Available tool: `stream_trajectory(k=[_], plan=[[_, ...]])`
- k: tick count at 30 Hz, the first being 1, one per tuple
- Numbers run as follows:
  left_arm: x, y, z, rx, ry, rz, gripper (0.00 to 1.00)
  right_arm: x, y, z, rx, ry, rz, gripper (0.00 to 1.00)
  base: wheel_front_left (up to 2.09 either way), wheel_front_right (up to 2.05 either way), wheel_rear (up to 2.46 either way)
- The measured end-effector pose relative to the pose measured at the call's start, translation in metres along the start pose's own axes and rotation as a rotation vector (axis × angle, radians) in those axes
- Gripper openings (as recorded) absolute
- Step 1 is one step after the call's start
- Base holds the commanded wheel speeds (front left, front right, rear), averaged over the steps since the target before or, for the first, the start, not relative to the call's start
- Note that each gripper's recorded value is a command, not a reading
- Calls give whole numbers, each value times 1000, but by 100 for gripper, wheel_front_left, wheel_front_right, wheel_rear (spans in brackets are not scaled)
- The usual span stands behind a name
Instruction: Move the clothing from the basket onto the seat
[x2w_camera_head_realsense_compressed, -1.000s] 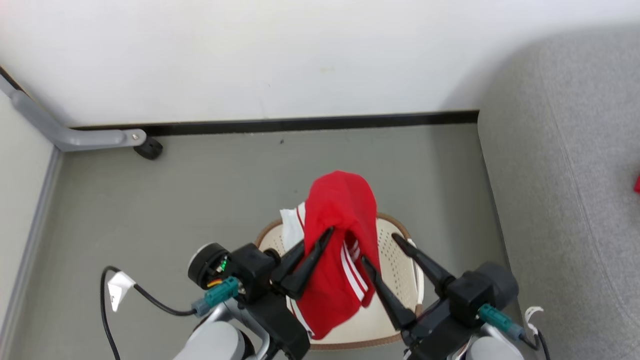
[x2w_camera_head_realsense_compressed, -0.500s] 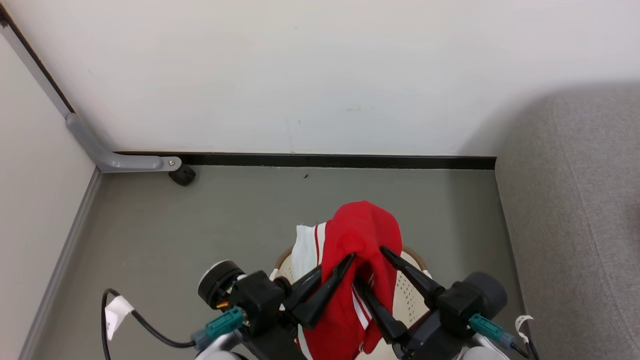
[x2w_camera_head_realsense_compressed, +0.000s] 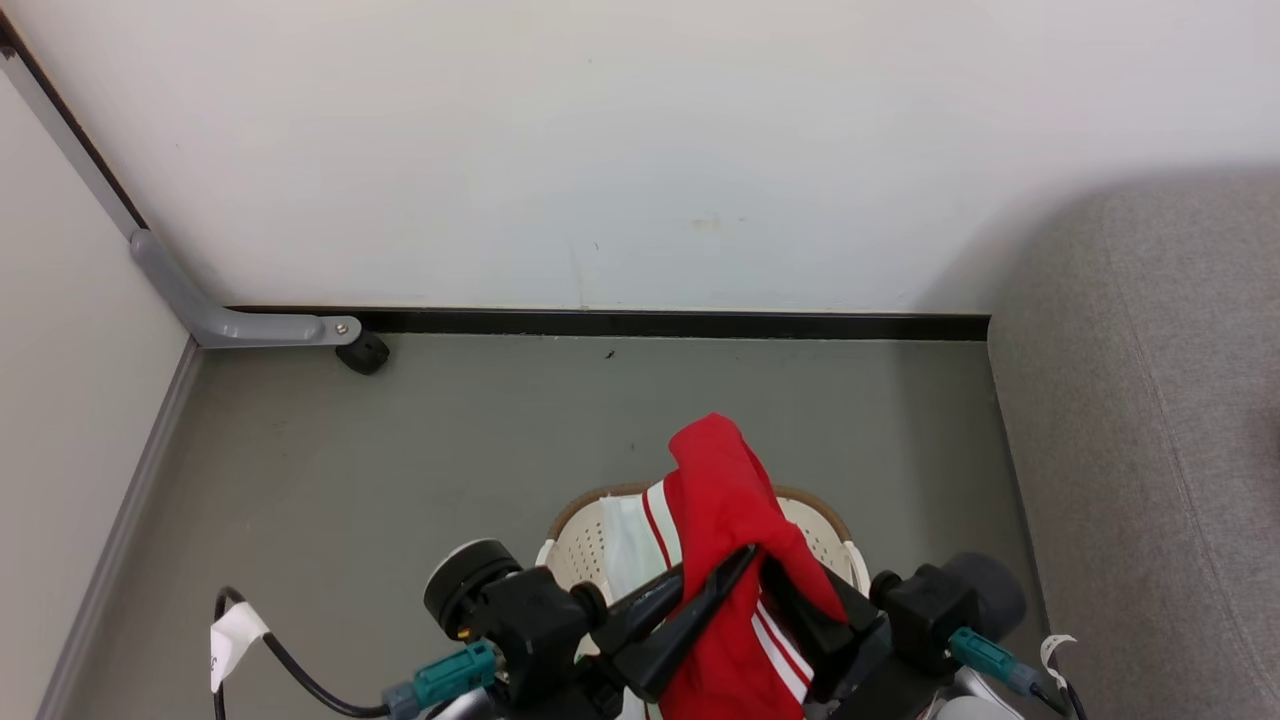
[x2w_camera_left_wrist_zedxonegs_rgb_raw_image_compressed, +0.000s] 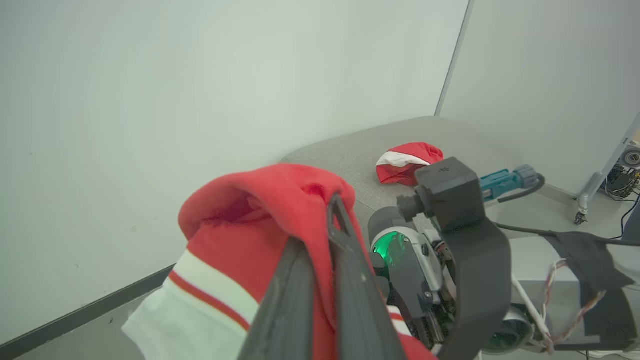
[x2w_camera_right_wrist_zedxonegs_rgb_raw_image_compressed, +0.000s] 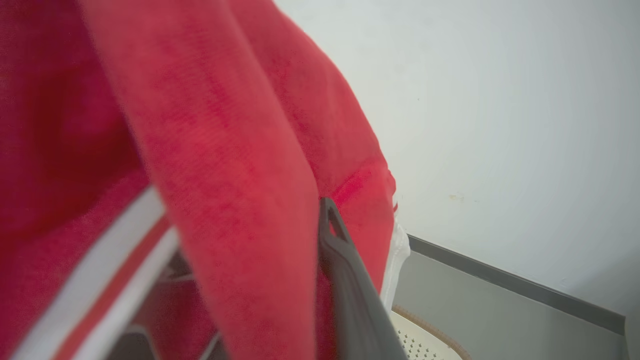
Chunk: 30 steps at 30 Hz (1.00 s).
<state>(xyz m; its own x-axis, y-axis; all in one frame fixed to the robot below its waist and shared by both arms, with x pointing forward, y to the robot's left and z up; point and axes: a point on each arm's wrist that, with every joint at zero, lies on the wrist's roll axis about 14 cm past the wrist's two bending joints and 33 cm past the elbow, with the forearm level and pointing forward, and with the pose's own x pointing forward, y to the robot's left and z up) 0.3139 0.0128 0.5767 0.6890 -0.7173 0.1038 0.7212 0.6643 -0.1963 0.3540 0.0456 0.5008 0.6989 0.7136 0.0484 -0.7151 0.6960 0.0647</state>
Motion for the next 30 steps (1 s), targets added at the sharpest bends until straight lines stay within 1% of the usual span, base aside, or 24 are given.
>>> stream_trajectory(k=[3, 6, 7, 8, 9, 10, 11, 12, 13, 17, 21, 27, 30], plan=[[-1, 0, 1, -5, 5, -3, 0, 0, -1, 0, 7, 0, -3, 0, 0, 0, 0], [-2, 7, -1, -7, 16, 15, 0, -1, -3, 0, 33, -4, -10, 0, 0, 0, 0], [-3, 10, -2, -7, 19, 26, 7, -1, -4, 1, 41, -8, -17, 0, 0, 0, 0], [-4, 14, -3, -14, 24, 42, 29, -1, -6, 2, 46, -11, -23, 0, 0, 0, 0], [-5, 17, -7, -18, 38, 55, 39, -1, -8, 3, 50, -13, -28, 0, 0, 0, 0], [-7, 21, -10, -20, 48, 67, 46, -2, -10, 3, 53, -15, -33, 0, 0, 0, 0], [-8, 24, -13, -24, 57, 81, 69, -2, -12, 3, 56, -16, -39, 0, 0, 0, 0], [-8, 24, -13, -24, 57, 81, 98, -2, -12, 3, 56, -16, -39, 0, 0, 0, 0], [-11, 28, -17, -28, 68, 99, 100, -2, -13, 4, 60, -19, -43, 0, 0, 0, 0], [-18, 41, -33, -47, 120, 146, 100, -6, -24, 4, 73, -22, -71, 0, 0, 0, 0], [-21, 49, -41, -45, 145, 163, 100, -12, -39, 5, 84, -26, -111, 0, 0, 0, 0], [-23, 40, -56, -88, 165, 152, 100, -23, -69, 12, 79, -47, -190, 0, 0, 0, 0], [-18, 37, -54, -78, 149, 139, 100, -30, -85, 16, 67, -59, -232, 0, 0, 0, 0]])
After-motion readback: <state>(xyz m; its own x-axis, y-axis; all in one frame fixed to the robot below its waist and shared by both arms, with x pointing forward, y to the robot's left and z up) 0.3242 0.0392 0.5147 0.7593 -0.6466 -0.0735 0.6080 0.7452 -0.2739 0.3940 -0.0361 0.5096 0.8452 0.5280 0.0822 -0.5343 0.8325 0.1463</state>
